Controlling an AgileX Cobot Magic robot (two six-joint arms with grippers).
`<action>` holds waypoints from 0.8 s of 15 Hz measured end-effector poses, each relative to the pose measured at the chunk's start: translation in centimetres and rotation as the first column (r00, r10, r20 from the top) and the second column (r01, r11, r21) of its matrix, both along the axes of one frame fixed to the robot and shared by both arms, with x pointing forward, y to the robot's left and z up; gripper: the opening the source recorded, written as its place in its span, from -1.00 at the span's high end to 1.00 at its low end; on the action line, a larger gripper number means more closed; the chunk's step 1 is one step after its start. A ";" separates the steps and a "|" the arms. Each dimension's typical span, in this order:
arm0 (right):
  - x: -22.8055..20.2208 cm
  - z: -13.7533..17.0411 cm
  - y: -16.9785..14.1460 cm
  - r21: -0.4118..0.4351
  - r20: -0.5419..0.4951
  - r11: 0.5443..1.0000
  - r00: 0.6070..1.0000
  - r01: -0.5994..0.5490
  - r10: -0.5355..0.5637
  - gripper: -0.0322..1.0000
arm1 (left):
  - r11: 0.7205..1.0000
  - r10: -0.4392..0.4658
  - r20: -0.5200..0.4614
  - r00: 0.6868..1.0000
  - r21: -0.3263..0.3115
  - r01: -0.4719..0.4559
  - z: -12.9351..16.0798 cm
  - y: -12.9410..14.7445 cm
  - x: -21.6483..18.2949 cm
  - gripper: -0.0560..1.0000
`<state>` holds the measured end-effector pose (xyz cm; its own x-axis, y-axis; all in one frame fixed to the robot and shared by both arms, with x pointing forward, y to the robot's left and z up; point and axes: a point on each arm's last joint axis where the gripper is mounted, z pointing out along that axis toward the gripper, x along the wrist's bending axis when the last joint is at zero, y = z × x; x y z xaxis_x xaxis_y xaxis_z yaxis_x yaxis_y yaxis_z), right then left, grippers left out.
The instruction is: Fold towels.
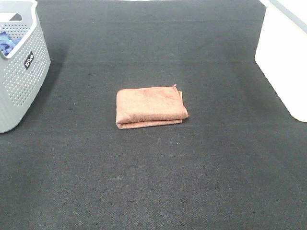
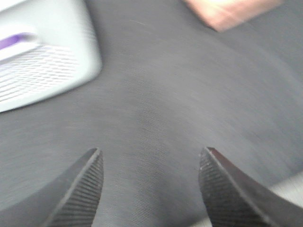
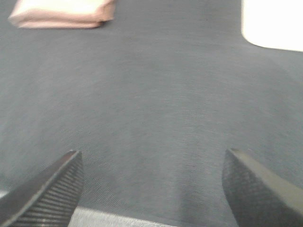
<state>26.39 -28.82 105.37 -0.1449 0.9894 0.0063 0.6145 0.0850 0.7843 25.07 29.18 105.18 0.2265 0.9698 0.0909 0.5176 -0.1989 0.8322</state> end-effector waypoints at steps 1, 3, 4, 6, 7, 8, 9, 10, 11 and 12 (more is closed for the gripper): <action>-0.4 0.1 0.0 0.001 0.029 1.000 1.000 0.005 -0.005 -0.54 | 1.000 0.017 0.052 0.999 -0.003 -0.017 0.0 0.0 -0.8 -0.20; -1.3 0.2 0.0 0.002 0.086 1.000 0.996 0.004 -0.004 -0.54 | 1.000 0.021 0.113 0.993 -0.007 -0.020 0.0 0.1 -1.7 -0.20; -1.9 0.2 0.0 0.002 0.119 1.000 0.993 0.004 -0.004 -0.54 | 1.000 0.022 0.114 0.993 -0.004 -0.022 0.0 0.1 -1.7 -0.20; -3.0 0.2 0.0 0.005 0.187 1.000 0.982 0.002 -0.003 -0.54 | 1.000 0.025 0.114 0.993 0.001 -0.025 0.0 0.1 -1.7 -0.20; -3.3 0.2 0.0 0.007 0.205 1.000 0.979 0.001 -0.002 -0.54 | 1.000 0.025 0.114 0.993 0.001 -0.025 0.0 0.1 -1.7 -0.20; -3.3 0.2 0.0 0.008 0.208 1.000 0.978 0.000 -0.002 -0.54 | 1.000 0.025 0.114 0.993 0.001 -0.025 0.0 0.1 -1.7 -0.20; -3.3 0.2 0.0 0.008 0.211 1.000 0.977 0.000 -0.002 -0.54 | 1.000 0.025 0.114 0.993 0.001 -0.025 0.0 0.1 -1.7 -0.20; -3.3 0.2 0.1 0.009 0.211 1.000 0.977 0.000 -0.002 -0.54 | 1.000 0.025 0.114 0.993 0.001 -0.025 0.0 0.1 -1.7 -0.20; -3.3 0.2 0.1 0.009 0.211 1.000 0.977 0.000 -0.002 -0.54 | 1.000 0.025 0.114 0.993 0.002 -0.026 0.0 0.1 -1.7 -0.20; -3.3 0.2 0.1 0.009 0.211 1.000 0.977 0.000 -0.002 -0.54 | 1.000 0.025 0.114 0.993 0.002 -0.026 0.0 0.1 -1.7 -0.20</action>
